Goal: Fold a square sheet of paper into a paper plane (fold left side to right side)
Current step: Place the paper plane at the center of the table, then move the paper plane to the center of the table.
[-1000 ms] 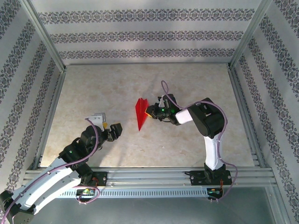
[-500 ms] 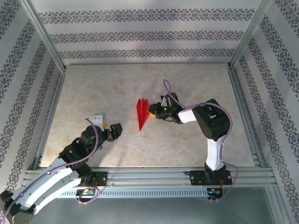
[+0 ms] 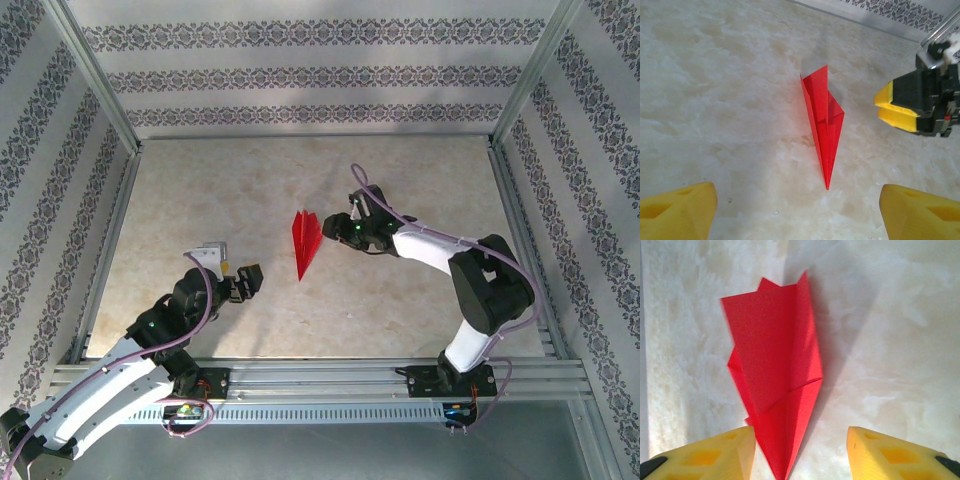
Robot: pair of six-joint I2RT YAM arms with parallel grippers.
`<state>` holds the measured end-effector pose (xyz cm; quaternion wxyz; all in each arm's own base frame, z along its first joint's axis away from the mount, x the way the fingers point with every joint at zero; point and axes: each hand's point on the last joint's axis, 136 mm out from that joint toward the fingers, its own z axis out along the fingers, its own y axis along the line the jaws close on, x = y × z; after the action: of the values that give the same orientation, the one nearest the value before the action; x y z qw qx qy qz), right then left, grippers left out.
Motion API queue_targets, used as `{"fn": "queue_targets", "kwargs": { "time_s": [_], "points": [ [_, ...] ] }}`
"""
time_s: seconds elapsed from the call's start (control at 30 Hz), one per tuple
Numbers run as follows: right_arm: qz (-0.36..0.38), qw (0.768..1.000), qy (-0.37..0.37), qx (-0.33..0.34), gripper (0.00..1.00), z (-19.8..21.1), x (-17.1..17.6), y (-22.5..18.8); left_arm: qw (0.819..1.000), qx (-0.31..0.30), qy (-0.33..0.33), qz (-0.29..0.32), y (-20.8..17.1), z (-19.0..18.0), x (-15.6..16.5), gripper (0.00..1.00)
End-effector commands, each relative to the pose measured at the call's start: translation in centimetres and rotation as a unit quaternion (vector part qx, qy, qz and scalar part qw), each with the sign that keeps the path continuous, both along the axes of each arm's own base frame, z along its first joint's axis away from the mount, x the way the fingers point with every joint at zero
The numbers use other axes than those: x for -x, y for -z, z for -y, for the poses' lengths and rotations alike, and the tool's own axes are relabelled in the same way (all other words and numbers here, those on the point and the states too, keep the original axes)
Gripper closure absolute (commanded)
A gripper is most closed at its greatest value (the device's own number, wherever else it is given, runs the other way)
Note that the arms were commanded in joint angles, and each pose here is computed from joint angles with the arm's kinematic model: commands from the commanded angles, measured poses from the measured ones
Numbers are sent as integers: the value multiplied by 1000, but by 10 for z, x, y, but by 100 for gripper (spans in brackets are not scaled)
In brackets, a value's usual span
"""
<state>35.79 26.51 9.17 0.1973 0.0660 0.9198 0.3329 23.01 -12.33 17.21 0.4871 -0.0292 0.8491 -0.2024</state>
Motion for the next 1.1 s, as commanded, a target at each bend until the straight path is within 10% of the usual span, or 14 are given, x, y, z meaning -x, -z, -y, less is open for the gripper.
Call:
{"fn": "queue_targets", "kwargs": {
  "time_s": [0.0, 1.07],
  "points": [
    [-14, 995, -33, 93, 47, 3, 24, 0, 1000, -20, 6, 13, -11, -4, -2, 14],
    [-37, 973, -85, 212, 48, -70, 16, 40, 999, -13, 32, 1, 3, 3, 4, 12]
  ]
}}
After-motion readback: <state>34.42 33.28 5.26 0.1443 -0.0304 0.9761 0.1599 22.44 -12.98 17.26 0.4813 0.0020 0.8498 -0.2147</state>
